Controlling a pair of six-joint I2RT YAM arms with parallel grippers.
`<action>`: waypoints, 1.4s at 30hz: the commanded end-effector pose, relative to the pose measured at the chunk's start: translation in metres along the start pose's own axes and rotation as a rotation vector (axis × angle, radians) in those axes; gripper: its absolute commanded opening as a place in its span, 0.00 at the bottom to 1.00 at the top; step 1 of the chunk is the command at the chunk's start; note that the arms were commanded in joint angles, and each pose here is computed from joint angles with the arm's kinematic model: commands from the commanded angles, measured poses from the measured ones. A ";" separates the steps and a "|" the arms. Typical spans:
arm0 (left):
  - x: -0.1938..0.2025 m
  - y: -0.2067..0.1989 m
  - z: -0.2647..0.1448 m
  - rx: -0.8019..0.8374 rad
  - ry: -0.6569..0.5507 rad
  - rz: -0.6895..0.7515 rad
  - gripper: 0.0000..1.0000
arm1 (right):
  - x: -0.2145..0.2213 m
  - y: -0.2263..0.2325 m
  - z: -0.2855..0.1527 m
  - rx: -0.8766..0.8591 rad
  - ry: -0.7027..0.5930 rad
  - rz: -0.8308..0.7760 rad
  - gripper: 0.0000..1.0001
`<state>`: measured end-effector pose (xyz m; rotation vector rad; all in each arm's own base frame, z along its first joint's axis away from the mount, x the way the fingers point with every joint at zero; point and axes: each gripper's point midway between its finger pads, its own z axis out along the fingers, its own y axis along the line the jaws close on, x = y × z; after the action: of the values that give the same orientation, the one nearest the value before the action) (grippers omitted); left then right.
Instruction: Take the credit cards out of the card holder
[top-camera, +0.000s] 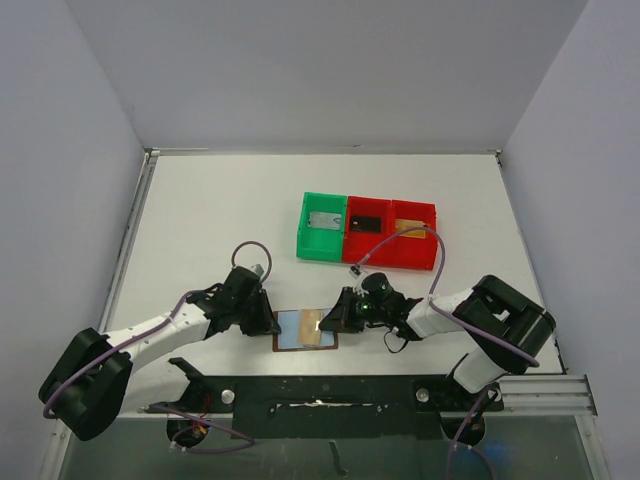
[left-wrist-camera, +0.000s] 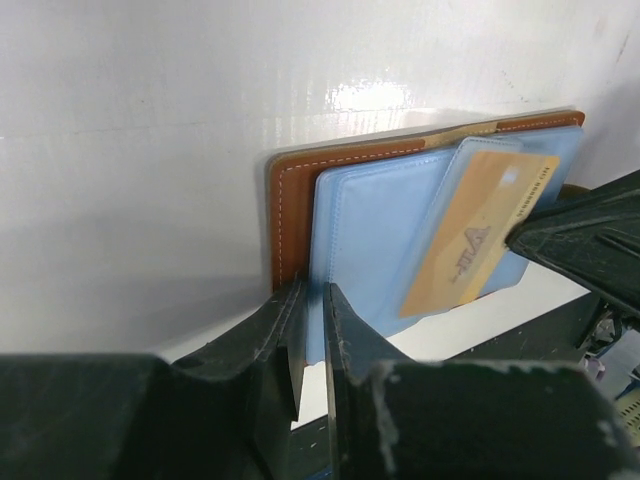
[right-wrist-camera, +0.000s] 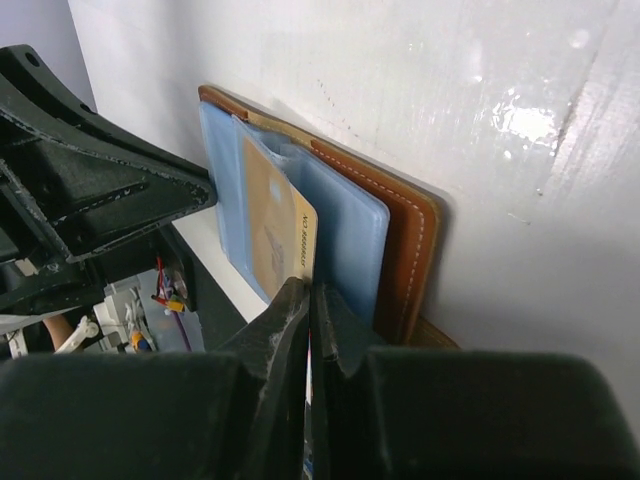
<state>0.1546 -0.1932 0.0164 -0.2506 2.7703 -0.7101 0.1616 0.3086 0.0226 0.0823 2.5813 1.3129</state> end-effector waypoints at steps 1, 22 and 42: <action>-0.006 0.015 -0.003 -0.072 -0.045 0.027 0.13 | -0.009 0.023 -0.009 -0.098 -0.022 -0.047 0.00; -0.039 -0.039 -0.033 0.075 -0.150 0.029 0.27 | -0.012 0.009 -0.019 -0.061 0.040 -0.083 0.00; 0.005 -0.039 0.021 -0.022 0.038 0.154 0.05 | -0.014 0.014 -0.006 -0.104 0.014 -0.024 0.09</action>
<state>0.1540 -0.2431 0.0178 -0.0315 2.8106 -0.7459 0.1668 0.2955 0.0230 0.0479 2.6131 1.3498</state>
